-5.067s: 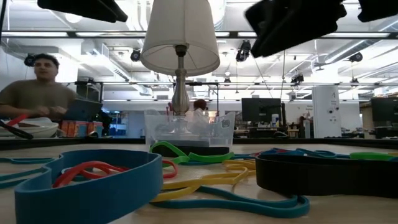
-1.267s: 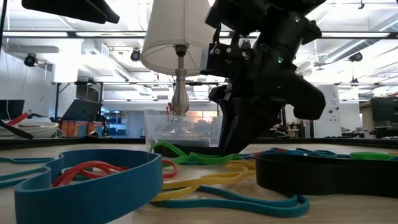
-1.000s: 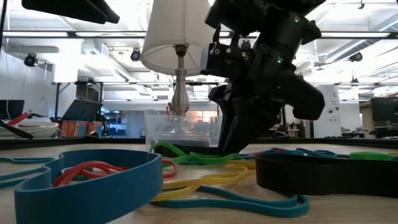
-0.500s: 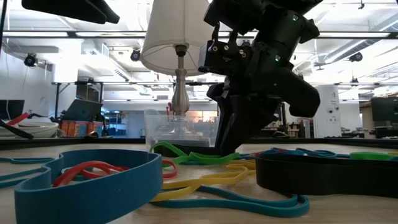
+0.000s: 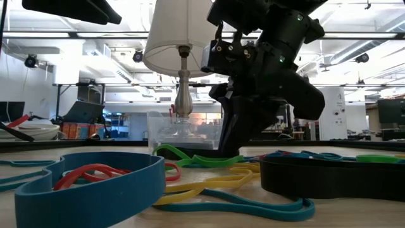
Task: Pick and place rubber bands into bin
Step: Put the black rubber band into the transparent container
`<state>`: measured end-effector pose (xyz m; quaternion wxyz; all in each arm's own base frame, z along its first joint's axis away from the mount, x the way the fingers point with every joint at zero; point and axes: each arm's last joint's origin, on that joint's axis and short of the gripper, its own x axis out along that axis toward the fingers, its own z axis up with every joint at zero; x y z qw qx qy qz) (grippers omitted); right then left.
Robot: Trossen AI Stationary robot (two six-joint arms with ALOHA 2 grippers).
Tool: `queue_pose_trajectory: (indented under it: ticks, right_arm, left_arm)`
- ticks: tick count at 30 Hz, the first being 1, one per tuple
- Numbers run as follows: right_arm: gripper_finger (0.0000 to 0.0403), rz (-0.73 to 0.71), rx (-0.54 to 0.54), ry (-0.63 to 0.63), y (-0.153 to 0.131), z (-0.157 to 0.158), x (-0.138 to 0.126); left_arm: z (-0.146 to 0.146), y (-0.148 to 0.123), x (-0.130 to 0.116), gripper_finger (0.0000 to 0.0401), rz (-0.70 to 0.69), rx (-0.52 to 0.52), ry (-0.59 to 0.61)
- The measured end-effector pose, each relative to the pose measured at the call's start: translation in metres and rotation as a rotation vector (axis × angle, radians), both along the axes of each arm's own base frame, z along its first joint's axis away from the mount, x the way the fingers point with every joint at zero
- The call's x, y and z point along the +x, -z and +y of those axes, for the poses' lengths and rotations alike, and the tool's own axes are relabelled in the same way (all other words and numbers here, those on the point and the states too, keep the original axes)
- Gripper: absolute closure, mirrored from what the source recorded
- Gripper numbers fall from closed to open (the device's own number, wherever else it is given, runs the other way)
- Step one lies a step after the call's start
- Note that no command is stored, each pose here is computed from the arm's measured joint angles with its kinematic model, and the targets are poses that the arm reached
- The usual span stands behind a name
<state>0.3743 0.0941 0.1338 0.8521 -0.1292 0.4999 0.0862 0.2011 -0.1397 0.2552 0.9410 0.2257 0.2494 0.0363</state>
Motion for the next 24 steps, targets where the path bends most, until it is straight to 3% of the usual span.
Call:
queue_pose_trajectory:
  ticks: [17, 24]
  right_arm:
    - [0.0394, -0.045, -0.100, -0.017, -0.008, 0.005, 0.004]
    - [0.0394, -0.103, -0.201, -0.025, -0.030, 0.019, -0.003]
  left_arm:
    - [0.000, 0.000, 0.000, 0.0257, 0.000, 0.000, 0.000]
    - [0.000, 0.000, 0.000, 0.0257, 0.001, 0.000, 0.001]
